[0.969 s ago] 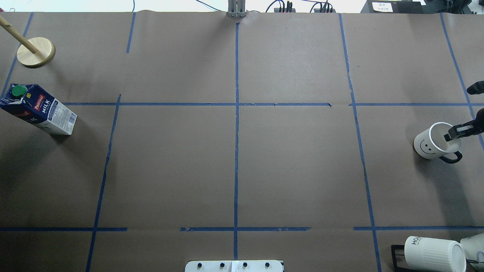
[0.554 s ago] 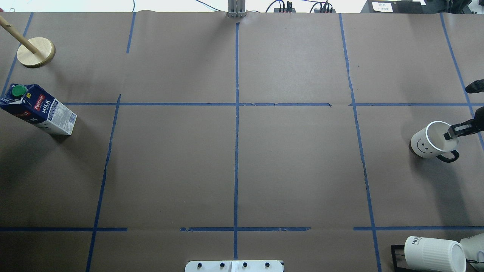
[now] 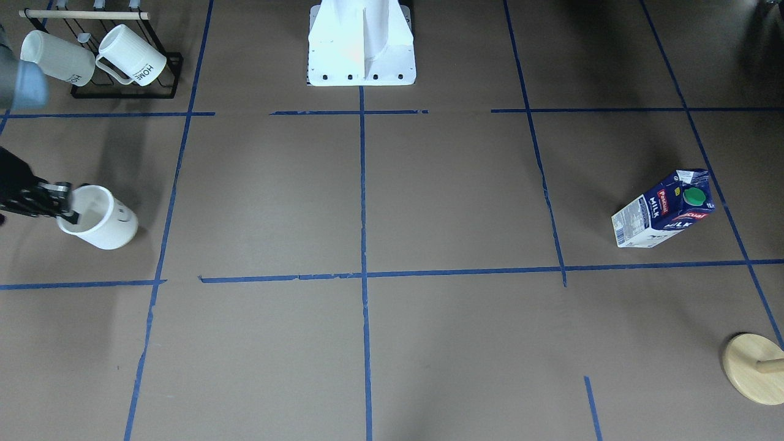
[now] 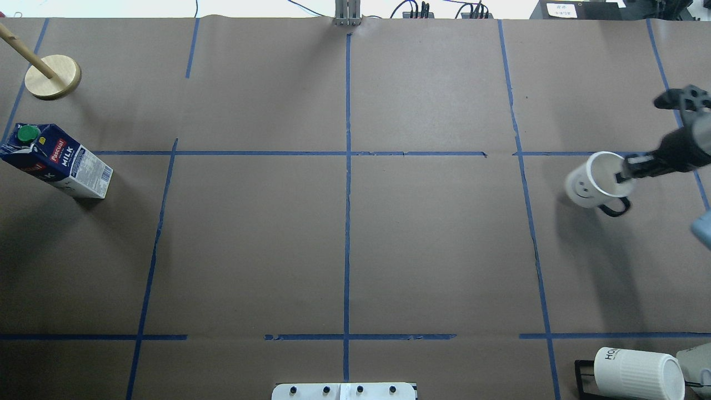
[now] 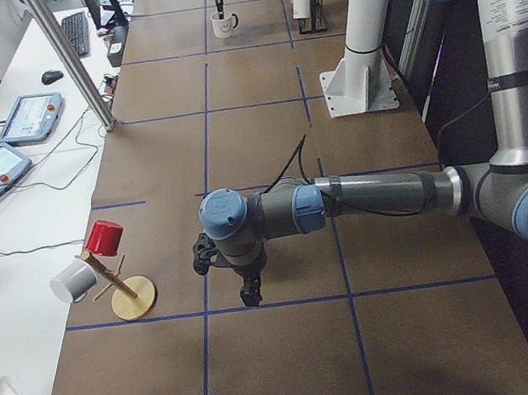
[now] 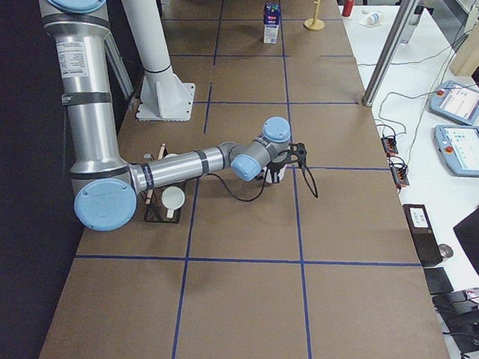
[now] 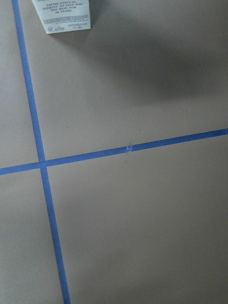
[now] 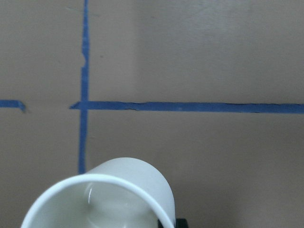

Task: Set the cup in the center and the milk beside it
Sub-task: 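Carry the white mug with the right gripper to the table's center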

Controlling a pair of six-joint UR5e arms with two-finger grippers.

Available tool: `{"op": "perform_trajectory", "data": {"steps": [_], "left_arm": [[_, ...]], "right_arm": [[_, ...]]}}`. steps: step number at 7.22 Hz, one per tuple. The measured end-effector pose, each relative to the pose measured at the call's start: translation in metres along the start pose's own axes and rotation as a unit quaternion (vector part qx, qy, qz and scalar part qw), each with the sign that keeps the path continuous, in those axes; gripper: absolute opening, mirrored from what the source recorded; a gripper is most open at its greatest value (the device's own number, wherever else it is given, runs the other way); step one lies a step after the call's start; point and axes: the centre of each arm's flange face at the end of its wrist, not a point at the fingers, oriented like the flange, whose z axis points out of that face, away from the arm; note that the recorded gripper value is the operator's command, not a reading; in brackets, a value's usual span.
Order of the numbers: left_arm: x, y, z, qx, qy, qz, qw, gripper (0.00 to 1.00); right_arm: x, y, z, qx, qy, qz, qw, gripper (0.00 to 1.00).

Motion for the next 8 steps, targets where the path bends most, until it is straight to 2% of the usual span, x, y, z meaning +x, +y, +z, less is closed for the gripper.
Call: {"op": "perform_trajectory", "data": {"steps": [1,3,5,8], "left_arm": [[0.000,0.000,0.000,0.001,0.000,0.001,1.0000,1.00],[0.001,-0.001,-0.001,0.002,0.000,0.002,1.0000,1.00],[0.001,-0.001,0.000,0.002,0.000,0.004,1.0000,1.00],[0.003,-0.002,0.002,-0.001,0.000,0.006,1.0000,1.00]], "right_arm": [[-0.059,-0.012,0.008,-0.003,-0.008,0.020,0.9997,0.08],[-0.184,-0.023,0.030,0.001,0.013,0.062,0.9980,0.07],[-0.289,-0.028,0.053,0.008,0.032,0.109,0.9935,0.05],[-0.368,-0.018,0.086,0.016,0.047,0.177,0.9829,0.08]]}}
